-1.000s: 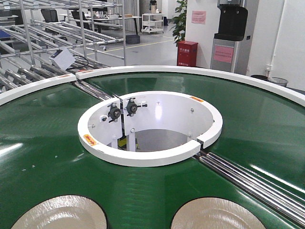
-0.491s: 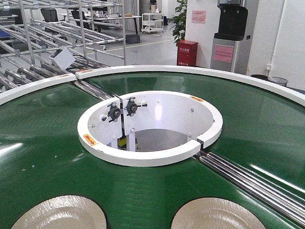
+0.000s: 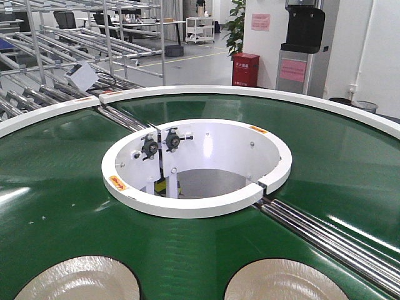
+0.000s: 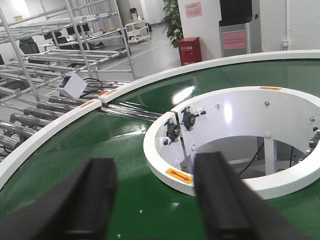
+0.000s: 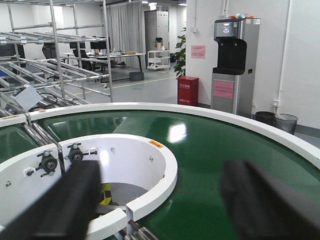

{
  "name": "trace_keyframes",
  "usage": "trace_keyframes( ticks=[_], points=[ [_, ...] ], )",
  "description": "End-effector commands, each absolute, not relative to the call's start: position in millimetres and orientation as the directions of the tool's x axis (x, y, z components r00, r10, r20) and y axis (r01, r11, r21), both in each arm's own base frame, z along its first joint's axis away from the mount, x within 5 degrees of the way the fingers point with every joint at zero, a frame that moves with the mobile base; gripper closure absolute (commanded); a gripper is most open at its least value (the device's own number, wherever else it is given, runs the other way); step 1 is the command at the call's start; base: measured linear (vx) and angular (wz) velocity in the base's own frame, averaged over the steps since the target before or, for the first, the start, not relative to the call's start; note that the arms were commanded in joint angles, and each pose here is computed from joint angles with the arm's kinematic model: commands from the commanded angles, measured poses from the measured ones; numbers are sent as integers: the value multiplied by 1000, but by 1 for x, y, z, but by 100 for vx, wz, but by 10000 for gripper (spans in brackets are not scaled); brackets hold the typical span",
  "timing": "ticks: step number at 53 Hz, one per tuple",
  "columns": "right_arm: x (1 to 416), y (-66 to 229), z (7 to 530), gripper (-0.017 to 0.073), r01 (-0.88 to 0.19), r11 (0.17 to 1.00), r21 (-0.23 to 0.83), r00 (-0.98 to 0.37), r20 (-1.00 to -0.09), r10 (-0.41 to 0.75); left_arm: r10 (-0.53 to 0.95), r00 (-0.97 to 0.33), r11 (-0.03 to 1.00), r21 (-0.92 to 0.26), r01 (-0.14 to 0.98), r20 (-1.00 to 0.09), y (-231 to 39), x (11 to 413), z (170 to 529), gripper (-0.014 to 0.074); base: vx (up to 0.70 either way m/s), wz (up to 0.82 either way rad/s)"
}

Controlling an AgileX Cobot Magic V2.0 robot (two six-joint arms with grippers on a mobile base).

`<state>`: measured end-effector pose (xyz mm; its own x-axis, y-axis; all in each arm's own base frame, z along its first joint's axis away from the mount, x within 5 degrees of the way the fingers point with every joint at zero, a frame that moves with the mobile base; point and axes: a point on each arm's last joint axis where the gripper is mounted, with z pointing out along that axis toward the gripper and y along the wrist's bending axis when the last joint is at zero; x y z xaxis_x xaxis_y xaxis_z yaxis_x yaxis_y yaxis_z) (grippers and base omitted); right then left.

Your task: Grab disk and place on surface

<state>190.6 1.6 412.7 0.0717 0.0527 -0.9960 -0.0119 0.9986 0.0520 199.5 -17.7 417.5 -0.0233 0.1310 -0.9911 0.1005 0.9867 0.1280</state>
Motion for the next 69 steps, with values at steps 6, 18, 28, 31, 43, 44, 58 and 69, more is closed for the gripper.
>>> trace_keyframes(
  ticks=[6,18,28,31,43,44,58,69],
  points=[
    [184,1,434,-167,-18,998,58,198,-978,61,112,86,990,119,82,-990,-17,198,436,-75,0,0],
    [190,2,419,-96,-14,982,187,-18,-982,187,53,-96,992,42,121,-994,-19,205,421,-27,0,0],
    [228,8,405,28,-16,977,212,-331,-923,195,67,-316,993,32,117,-946,-12,240,422,27,0,0],
    [241,13,401,53,-35,966,255,-404,-888,219,44,-364,993,2,117,-930,-11,255,423,34,0,0],
    [299,52,362,70,-310,788,531,-709,-682,180,26,-674,958,-175,229,-738,-12,322,378,41,0,0],
    [301,54,361,70,-320,760,566,-724,-664,189,27,-683,953,-186,238,-730,-12,324,375,41,0,0],
    [327,17,320,70,-285,669,686,-818,-538,203,-10,-835,960,-239,146,-550,40,344,318,41,0,0],
    [325,-36,318,70,-173,704,689,-784,-529,325,-64,-889,962,-265,66,-454,72,354,277,41,0,0]
  ],
)
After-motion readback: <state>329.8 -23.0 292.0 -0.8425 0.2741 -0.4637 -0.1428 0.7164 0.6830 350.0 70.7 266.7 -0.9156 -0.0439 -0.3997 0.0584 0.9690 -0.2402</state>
